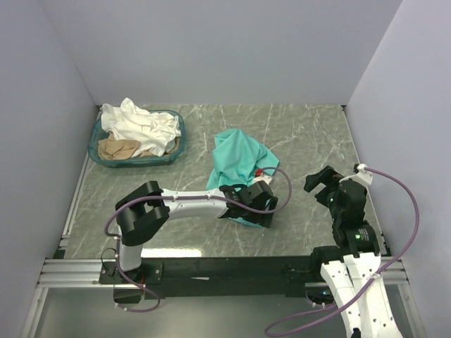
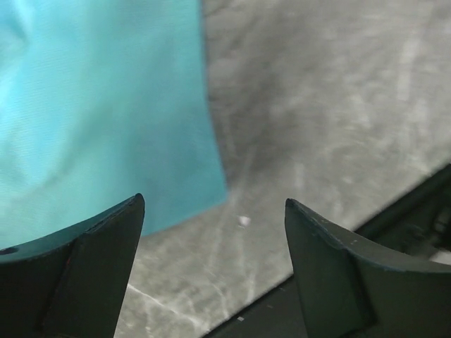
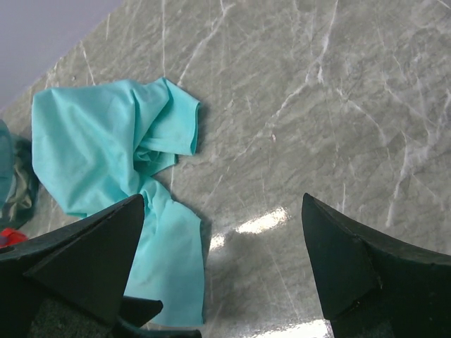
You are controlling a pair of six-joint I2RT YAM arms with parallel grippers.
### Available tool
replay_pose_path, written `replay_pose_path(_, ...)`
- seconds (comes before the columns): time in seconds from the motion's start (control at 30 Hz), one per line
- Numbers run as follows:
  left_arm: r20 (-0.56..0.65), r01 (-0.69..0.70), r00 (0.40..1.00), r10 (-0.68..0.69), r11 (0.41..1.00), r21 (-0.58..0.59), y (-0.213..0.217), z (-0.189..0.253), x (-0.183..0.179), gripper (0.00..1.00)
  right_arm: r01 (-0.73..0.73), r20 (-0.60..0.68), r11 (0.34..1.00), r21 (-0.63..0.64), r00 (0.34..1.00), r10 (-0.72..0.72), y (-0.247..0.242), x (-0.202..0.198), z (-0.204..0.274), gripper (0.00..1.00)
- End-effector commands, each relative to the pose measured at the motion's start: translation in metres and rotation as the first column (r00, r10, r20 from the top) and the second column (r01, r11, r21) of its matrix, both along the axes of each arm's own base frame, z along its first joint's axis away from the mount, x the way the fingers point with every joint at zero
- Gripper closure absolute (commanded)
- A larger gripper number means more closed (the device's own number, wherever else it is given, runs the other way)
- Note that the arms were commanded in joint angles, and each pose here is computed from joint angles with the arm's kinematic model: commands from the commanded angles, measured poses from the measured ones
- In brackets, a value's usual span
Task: Fold and stack the t-shirts
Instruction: Flatten the tshirt out
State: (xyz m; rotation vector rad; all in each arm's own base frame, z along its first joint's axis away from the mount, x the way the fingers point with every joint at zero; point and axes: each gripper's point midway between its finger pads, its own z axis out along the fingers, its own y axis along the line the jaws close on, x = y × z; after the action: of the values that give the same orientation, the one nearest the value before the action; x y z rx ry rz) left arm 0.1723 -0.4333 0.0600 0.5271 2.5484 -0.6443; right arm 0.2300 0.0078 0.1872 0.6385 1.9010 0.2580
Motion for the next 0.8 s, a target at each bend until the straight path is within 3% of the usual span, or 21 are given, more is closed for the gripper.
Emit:
replay_pose_path(0.0, 0.023, -0.042, 0.999, 0.041, 0.998, 0.049, 0.005, -0.003, 0.01, 0.15, 0.026, 0.033, 1.0, -0.004, 0.999, -0.026, -0.005, 0.002, 0.006, 0.02)
replay_pose_path(0.3, 0.02, -0.077, 0.997, 0.075, 0.981, 0.177, 0.01, -0.039, 0.001, 0.29, 0.027, 0.012, 1.0, 0.001, 1.0, -0.027, -0.004, 0.005, -0.001, 0.02)
replay_pose_path(0.5, 0.112, -0.198, 0.979, 0.168, 0.911, 0.361, 0.043, -0.056, 0.004, 0.41, 0.03, 0.028, 1.0, 0.006, 0.999, -0.03, -0.004, 0.005, 0.001, 0.03)
replay_pose_path(0.63, 0.124, -0.207, 0.978, 0.17, 0.885, 0.418, 0.052, -0.065, -0.003, 0.46, 0.035, 0.045, 0.999, 0.009, 0.998, -0.036, -0.005, 0.005, 0.003, 0.03)
replay_pose_path(0.73, 0.122, -0.217, 0.976, 0.183, 0.88, 0.423, 0.056, -0.068, -0.004, 0.68, 0.031, 0.048, 0.999, 0.01, 0.998, -0.032, -0.004, 0.005, 0.003, 0.03)
replay_pose_path(0.77, 0.117, -0.212, 0.977, 0.179, 0.878, 0.43, 0.059, -0.07, -0.006, 0.87, 0.028, 0.048, 1.0, 0.01, 0.998, -0.028, -0.004, 0.005, 0.003, 0.03)
